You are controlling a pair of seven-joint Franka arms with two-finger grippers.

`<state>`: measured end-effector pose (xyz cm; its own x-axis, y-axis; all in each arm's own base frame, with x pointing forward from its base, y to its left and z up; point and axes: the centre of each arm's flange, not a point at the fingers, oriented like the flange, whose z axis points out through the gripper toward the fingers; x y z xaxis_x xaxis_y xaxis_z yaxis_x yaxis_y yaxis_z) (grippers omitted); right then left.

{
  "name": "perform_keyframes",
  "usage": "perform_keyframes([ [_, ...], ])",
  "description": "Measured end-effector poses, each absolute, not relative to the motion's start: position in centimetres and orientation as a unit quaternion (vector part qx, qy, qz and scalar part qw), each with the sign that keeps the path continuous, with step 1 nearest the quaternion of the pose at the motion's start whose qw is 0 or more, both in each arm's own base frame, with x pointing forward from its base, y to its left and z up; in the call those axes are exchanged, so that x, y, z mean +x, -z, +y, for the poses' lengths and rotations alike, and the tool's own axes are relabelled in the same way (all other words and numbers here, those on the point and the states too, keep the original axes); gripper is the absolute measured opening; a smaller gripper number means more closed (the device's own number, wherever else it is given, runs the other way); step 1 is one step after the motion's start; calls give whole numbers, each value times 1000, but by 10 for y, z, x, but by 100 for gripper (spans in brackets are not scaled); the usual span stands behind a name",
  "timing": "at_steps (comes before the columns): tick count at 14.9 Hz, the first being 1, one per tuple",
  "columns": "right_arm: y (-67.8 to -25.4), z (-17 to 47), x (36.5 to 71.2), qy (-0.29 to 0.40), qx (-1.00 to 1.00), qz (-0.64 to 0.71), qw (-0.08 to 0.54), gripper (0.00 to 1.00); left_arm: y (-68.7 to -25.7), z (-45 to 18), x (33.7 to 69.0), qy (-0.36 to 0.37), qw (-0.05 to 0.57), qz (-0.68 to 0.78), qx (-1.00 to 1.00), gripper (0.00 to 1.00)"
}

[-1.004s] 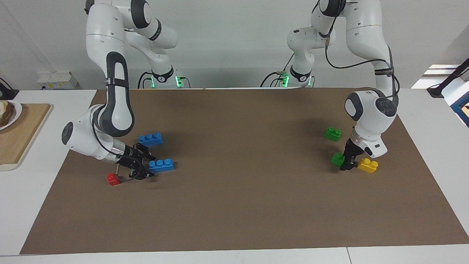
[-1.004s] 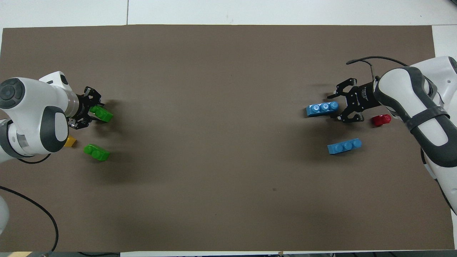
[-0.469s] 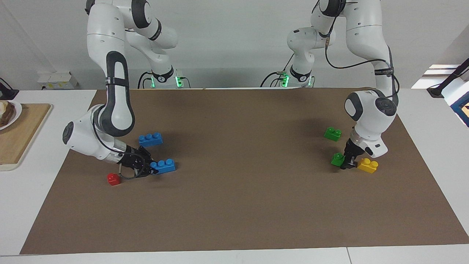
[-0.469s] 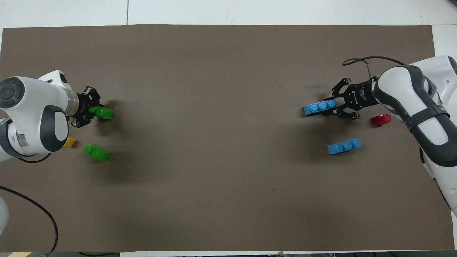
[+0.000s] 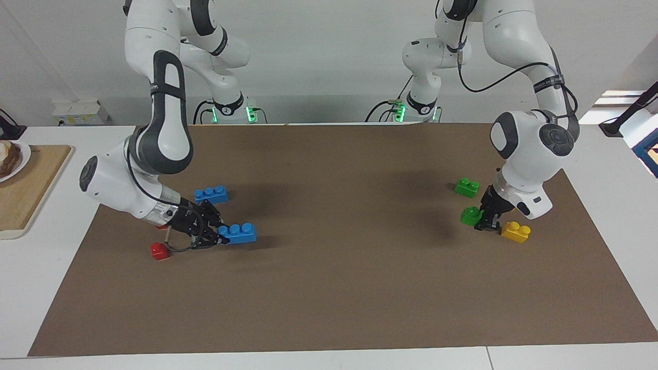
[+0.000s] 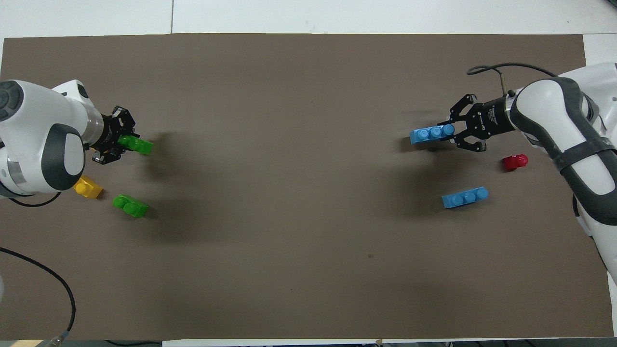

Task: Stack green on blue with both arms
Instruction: 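Carry the green brick with the left gripper toward the blue brick in the right gripper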

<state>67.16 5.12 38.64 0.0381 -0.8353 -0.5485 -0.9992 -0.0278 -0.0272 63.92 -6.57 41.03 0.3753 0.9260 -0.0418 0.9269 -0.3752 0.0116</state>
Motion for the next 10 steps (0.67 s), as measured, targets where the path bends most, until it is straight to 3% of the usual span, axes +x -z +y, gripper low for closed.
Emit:
perform_keyframes([
  [4, -413, 172, 660, -196, -700, 655, 207, 34, -443, -138, 631, 12, 19, 599, 800, 35],
  [10, -400, 306, 622, -182, -677, 676, 226, 34, -466, -219, 601, 11, 22, 645, 764, 35],
])
